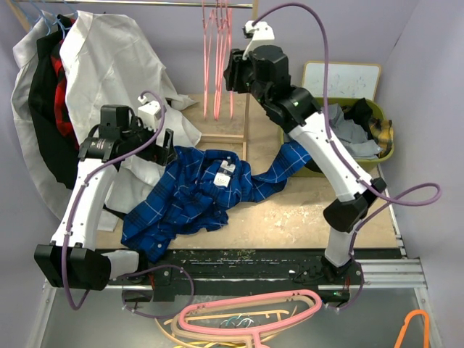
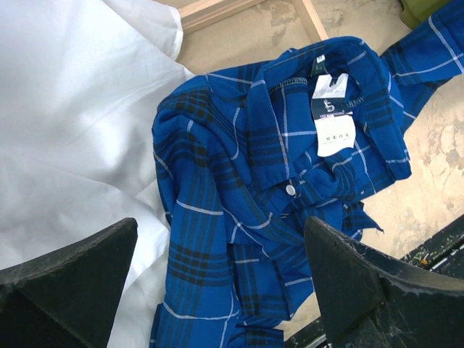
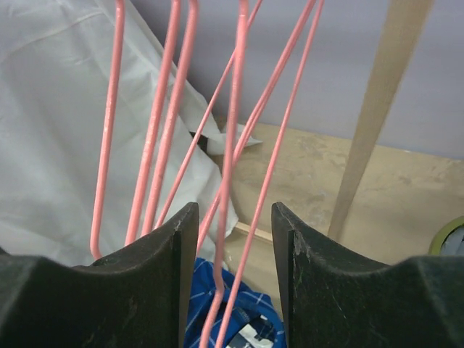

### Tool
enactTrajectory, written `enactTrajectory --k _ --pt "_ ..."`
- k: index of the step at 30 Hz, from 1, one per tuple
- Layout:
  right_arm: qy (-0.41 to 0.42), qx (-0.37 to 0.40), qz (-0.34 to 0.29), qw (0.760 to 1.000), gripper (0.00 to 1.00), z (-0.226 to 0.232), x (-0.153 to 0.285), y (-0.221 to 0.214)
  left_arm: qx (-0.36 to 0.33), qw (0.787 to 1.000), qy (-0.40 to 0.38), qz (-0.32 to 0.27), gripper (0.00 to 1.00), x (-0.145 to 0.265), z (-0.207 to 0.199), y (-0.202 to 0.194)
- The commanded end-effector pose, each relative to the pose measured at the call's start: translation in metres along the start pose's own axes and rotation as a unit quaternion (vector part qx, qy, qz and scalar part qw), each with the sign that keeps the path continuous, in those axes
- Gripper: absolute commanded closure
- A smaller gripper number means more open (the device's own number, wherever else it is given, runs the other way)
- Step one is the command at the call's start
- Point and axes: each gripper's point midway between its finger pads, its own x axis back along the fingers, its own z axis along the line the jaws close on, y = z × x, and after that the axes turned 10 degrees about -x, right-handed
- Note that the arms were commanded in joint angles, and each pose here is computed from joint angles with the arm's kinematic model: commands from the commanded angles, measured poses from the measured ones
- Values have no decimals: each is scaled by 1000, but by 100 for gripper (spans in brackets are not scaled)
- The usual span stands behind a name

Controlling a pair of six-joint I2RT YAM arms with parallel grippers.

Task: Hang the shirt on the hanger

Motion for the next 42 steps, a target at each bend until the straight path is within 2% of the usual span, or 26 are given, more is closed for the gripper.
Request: enactTrajectory --k 1,3,4,6,7,8,16,23,27,28,30,34,36,39,42 --pt "-53 46 -29 997 53 4 7 11 -8 1000 -7 -5 1 3 -10 3" --pt "-61 51 -27 996 59 4 5 8 -19 1000 7 21 1 -6 -18 -10" --pt "-59 49 -29 997 65 5 6 10 -26 999 18 34 1 -12 -20 -17" --pt "-53 45 -36 997 80 7 8 14 -41 997 38 58 1 -22 -21 -29" --pt "-50 42 -42 997 93 9 11 18 -42 996 36 63 1 -26 -24 -31" --pt "-49 39 -47 997 100 10 14 23 -38 997 30 66 1 -28 -27 -33" --pt "-22 19 -97 995 100 19 64 69 -20 997 -12 70 1 -47 -47 -32" --pt "-19 8 -96 995 100 14 92 75 -22 996 -21 88 1 -68 -65 -27" --pt "38 -10 -79 996 100 14 126 51 -11 993 48 104 1 -81 -56 -26" --pt "54 -9 -67 996 100 11 133 32 -11 993 55 102 1 -84 -55 -24" --pt "91 -13 -79 993 100 5 161 22 -7 993 62 98 1 -89 -56 -21" --pt "102 -28 -94 990 100 -24 214 5 -10 989 94 110 0 -103 -46 -20" --pt "98 -44 -82 991 100 -40 237 -11 -11 989 94 115 1 -111 -45 -21" --pt "88 -75 -40 992 100 -60 259 -46 -16 986 98 136 9 -124 -43 -31" --pt "86 -114 -2 990 100 -73 278 -78 -20 985 81 150 26 -135 -49 -37"
